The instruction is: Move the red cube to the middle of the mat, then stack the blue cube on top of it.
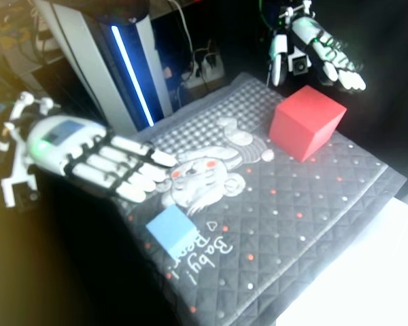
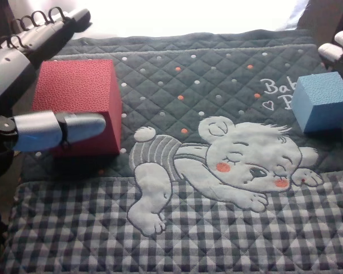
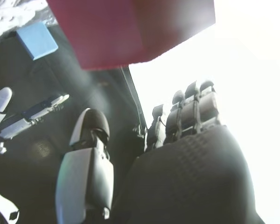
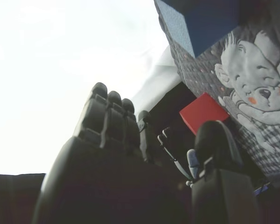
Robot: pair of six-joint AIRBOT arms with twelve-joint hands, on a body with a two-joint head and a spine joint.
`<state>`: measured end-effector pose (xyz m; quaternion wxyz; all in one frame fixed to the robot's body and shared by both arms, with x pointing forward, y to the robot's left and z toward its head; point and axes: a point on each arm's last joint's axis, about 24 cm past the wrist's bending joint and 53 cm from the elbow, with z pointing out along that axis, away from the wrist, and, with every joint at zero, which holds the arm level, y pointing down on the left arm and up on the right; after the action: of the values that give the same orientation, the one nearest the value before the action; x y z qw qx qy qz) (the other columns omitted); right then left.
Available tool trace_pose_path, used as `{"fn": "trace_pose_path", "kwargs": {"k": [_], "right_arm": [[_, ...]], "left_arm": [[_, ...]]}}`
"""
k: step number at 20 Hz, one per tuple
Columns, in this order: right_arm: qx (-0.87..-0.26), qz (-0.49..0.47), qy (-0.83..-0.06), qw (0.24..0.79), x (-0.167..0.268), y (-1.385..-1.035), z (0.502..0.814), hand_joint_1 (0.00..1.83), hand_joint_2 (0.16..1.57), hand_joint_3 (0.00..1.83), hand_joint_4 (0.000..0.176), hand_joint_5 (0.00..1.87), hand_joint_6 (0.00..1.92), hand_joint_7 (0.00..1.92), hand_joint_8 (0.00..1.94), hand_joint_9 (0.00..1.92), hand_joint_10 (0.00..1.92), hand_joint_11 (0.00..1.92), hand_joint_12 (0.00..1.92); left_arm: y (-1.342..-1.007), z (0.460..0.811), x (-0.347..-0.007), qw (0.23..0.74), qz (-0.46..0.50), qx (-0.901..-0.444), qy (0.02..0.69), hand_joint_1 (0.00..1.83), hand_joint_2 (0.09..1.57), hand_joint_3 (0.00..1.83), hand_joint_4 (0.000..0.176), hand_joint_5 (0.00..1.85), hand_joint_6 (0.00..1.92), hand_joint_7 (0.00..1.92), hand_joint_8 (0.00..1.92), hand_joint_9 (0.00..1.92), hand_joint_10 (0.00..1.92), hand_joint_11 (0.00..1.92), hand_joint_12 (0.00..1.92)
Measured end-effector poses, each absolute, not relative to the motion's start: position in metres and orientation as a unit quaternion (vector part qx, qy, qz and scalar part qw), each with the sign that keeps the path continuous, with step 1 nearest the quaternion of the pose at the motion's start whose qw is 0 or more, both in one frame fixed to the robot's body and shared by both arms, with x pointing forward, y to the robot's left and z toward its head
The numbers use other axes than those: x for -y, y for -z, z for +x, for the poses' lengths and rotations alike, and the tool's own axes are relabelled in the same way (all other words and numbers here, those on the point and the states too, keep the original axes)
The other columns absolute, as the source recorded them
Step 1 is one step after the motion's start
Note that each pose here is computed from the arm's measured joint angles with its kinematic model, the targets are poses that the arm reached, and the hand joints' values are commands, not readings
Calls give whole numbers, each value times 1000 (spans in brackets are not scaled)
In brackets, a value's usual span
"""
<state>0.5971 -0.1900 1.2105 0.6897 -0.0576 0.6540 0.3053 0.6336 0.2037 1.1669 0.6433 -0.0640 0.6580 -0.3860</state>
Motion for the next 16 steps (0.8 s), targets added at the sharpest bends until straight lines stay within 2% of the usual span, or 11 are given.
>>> {"fn": "trace_pose_path", "kwargs": {"k": [2,4,6,9,10,11,13,14,15,16], "right_arm": [[-655,-57,-305,689,190,-1209,597,630,1211,15,0,0,0,0,0,0,0,0,0],[-659,-57,-303,686,191,-1206,597,621,1212,12,0,0,0,0,0,0,0,0,0],[-659,-57,-303,686,191,-1206,597,601,1211,10,0,0,0,0,0,0,0,0,0],[-658,-56,-305,686,190,-1205,596,610,1204,4,0,0,0,0,0,0,0,0,0],[-658,-58,-306,685,189,-1205,596,612,1200,2,0,0,0,0,0,0,0,0,0],[-658,-56,-307,685,188,-1205,596,612,1202,3,2,0,0,0,0,0,0,0,0],[-661,-53,-310,681,188,-1202,597,583,1206,4,0,0,0,0,0,0,0,0,0],[-661,-53,-311,681,187,-1202,597,597,1206,4,0,0,0,0,0,0,0,0,0],[-660,-53,-311,682,187,-1202,596,584,1212,6,0,0,0,0,0,0,0,0,0],[-660,-51,-311,682,188,-1202,597,557,1213,6,0,0,0,0,0,0,0,0,0]], "left_arm": [[-1164,633,-202,640,-63,-662,385,762,965,31,162,0,0,0,0,0,0,0,0],[-1165,633,-203,640,-63,-661,386,781,964,24,165,0,0,0,0,0,0,0,0],[-1164,633,-202,639,-63,-662,385,792,959,17,175,0,0,0,0,0,0,0,0],[-1165,646,-202,635,-62,-670,379,785,939,5,176,0,0,0,0,0,0,0,0],[-1168,652,-202,638,-65,-668,377,783,925,0,157,0,0,0,0,0,0,0,0],[-1168,657,-200,639,-64,-670,373,812,914,0,159,0,0,0,0,0,0,0,0],[-1151,668,-187,620,-61,-691,368,853,891,0,143,0,0,0,0,0,0,0,0],[-1141,672,-182,608,-62,-702,366,879,893,0,151,0,0,0,0,0,0,0,0],[-1131,674,-180,597,-62,-714,361,931,891,0,170,0,0,0,0,0,0,0,0],[-1124,677,-178,591,-58,-723,354,1004,892,0,147,0,0,0,0,0,0,0,0]]}}
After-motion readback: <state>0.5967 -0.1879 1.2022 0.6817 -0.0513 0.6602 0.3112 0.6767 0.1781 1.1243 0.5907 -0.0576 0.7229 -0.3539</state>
